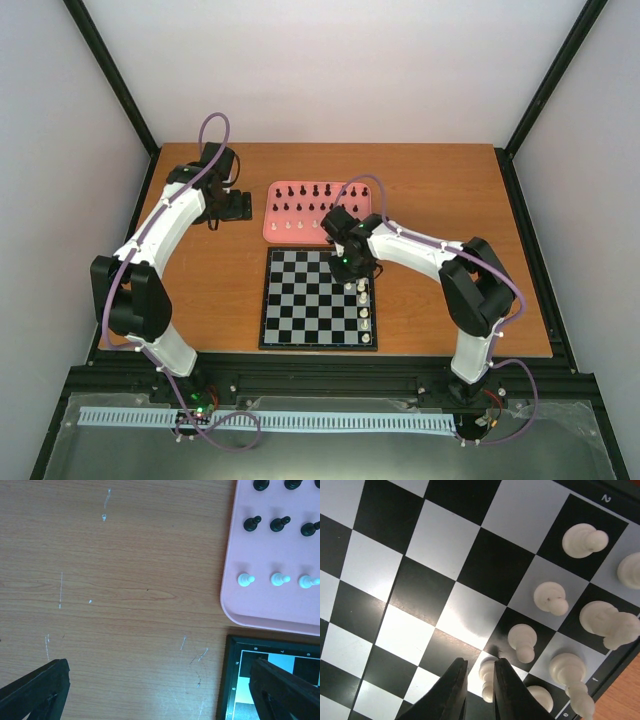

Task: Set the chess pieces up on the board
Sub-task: Place the chess piece on the chessboard, then adjust the chess piece on the chessboard.

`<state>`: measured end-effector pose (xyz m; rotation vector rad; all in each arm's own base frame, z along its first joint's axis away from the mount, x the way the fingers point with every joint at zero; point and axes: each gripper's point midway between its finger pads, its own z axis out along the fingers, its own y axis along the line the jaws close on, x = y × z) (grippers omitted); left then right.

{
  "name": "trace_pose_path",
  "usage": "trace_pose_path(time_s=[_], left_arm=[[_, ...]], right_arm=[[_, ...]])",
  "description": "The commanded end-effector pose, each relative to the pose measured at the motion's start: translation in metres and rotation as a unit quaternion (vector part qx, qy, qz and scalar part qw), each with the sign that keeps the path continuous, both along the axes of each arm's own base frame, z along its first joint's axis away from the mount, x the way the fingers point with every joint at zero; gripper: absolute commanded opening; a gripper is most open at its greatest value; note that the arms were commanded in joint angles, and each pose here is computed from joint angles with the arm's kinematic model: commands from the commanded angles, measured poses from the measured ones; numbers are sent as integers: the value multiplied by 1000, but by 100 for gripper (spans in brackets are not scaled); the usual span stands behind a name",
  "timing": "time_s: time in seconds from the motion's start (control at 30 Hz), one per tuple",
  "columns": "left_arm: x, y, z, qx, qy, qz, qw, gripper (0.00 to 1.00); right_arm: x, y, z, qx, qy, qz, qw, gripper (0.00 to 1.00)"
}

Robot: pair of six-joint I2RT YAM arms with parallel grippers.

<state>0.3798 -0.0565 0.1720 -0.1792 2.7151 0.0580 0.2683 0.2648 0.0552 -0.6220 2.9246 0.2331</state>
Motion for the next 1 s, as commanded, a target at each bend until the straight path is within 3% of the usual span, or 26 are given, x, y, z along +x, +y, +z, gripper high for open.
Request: trace_pose_path(time_s=[0.0, 0.97], left_arm=[[2, -2, 11, -1, -18, -6, 1000, 100], [1, -2, 5, -1, -13, -7, 1000, 100]], right_arm=[[-3, 7, 9, -2, -10, 14, 1000, 19], [-4, 8, 17, -32, -10, 23, 999, 17]])
